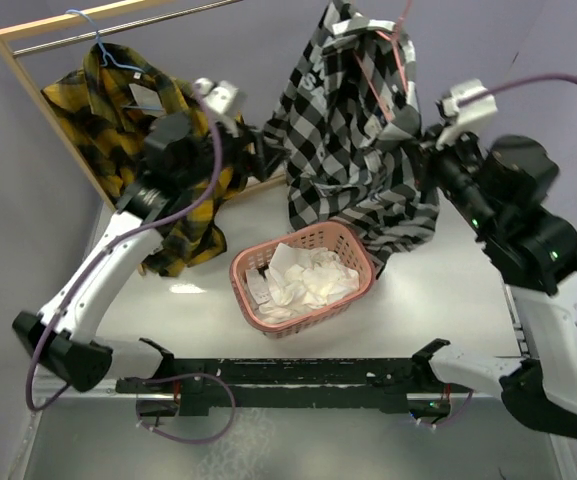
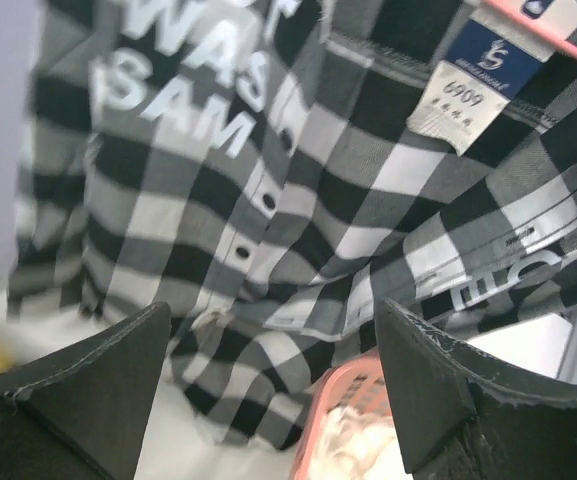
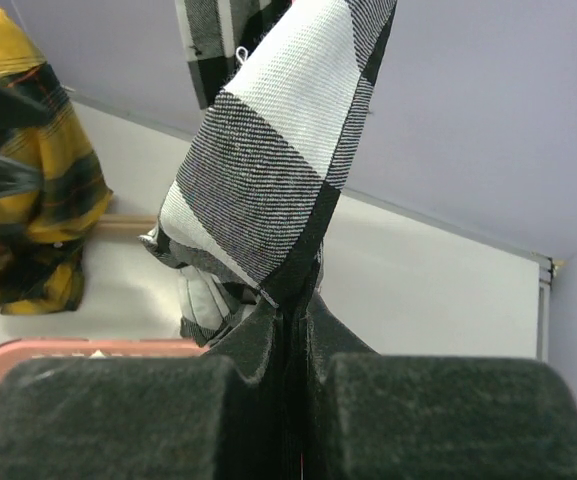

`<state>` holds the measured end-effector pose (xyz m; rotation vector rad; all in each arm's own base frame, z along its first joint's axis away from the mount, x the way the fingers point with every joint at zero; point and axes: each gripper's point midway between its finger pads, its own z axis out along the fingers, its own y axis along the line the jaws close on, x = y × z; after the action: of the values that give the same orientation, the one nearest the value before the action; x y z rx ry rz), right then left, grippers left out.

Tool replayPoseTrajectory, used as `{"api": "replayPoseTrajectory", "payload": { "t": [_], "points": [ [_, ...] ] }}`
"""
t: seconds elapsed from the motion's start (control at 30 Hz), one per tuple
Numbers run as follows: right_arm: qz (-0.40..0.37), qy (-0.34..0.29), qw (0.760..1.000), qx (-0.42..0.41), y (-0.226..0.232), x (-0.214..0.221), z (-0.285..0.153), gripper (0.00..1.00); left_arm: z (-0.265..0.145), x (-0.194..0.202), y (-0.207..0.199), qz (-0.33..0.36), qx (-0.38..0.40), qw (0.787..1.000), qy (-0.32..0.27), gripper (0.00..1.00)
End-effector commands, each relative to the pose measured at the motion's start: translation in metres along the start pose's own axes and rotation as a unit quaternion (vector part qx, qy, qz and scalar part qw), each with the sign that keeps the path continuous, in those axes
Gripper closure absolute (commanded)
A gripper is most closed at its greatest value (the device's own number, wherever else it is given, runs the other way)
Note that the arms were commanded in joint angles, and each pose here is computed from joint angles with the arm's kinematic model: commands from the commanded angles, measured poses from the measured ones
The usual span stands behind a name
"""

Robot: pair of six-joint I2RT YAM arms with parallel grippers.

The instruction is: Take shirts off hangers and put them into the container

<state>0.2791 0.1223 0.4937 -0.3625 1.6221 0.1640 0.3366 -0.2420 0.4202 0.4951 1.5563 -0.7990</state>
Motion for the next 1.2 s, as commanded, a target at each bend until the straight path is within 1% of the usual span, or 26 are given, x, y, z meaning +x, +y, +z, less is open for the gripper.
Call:
{"api": "replayPoseTrajectory", "payload": {
  "t": [0.0, 0.13, 0.23, 0.33, 0.43, 0.5, 0.57, 0.63, 0.7, 0.8, 0.87, 0.97, 1.0, 1.17],
  "points": [
    [0.036, -0.051, 0.998, 0.032, -0.019, -0.011, -0.044, 1.00, 0.040, -0.029, -0.053, 0.086, 0.058, 0.994, -0.028, 0.14],
    [0.032, -0.013, 0.998, 0.048, -0.026, 0.022, -0.060, 1.00, 0.055, -0.028, -0.068, 0.114, 0.080, 0.990, -0.037, 0.15],
    [0.031, 0.002, 0.998, 0.062, -0.031, 0.040, -0.067, 1.00, 0.053, -0.034, -0.079, 0.143, 0.090, 0.984, -0.049, 0.15],
    [0.028, 0.032, 0.997, 0.066, -0.030, 0.060, -0.067, 1.00, 0.050, -0.040, -0.079, 0.184, 0.082, 0.978, -0.056, 0.16],
    [0.019, 0.078, 0.997, 0.022, -0.013, 0.085, -0.064, 1.00, 0.047, -0.044, -0.073, 0.231, 0.068, 0.968, -0.067, 0.16],
    [0.016, 0.097, 0.995, -0.015, 0.001, 0.098, -0.065, 1.00, 0.043, -0.040, -0.070, 0.269, 0.067, 0.957, -0.079, 0.18],
    [0.018, 0.100, 0.994, -0.049, 0.013, 0.104, -0.066, 1.00, 0.036, -0.034, -0.068, 0.305, 0.065, 0.945, -0.098, 0.19],
    [0.022, 0.095, 0.992, -0.075, 0.022, 0.106, -0.069, 1.00, 0.028, -0.026, -0.062, 0.323, 0.053, 0.938, -0.111, 0.19],
    [0.027, 0.092, 0.990, -0.103, 0.032, 0.105, -0.071, 1.00, 0.024, -0.014, -0.059, 0.331, 0.048, 0.936, -0.113, 0.19],
    [0.036, 0.088, 0.986, -0.140, 0.045, 0.102, -0.073, 1.00, 0.024, -0.007, -0.062, 0.339, 0.058, 0.931, -0.120, 0.18],
    [0.041, 0.083, 0.981, -0.172, 0.056, 0.098, -0.077, 1.00, 0.023, -0.009, -0.065, 0.347, 0.063, 0.926, -0.139, 0.18],
    [0.051, 0.071, 0.976, -0.201, 0.065, 0.092, -0.085, 1.00, 0.023, -0.012, -0.070, 0.371, 0.068, 0.911, -0.169, 0.19],
    [0.054, 0.068, 0.974, -0.208, 0.067, 0.091, -0.088, 1.00, 0.024, -0.013, -0.070, 0.380, 0.067, 0.907, -0.171, 0.20],
    [0.060, 0.063, 0.966, -0.242, 0.077, 0.087, -0.099, 1.00, 0.030, -0.011, -0.068, 0.390, 0.062, 0.903, -0.171, 0.22]
  ]
}}
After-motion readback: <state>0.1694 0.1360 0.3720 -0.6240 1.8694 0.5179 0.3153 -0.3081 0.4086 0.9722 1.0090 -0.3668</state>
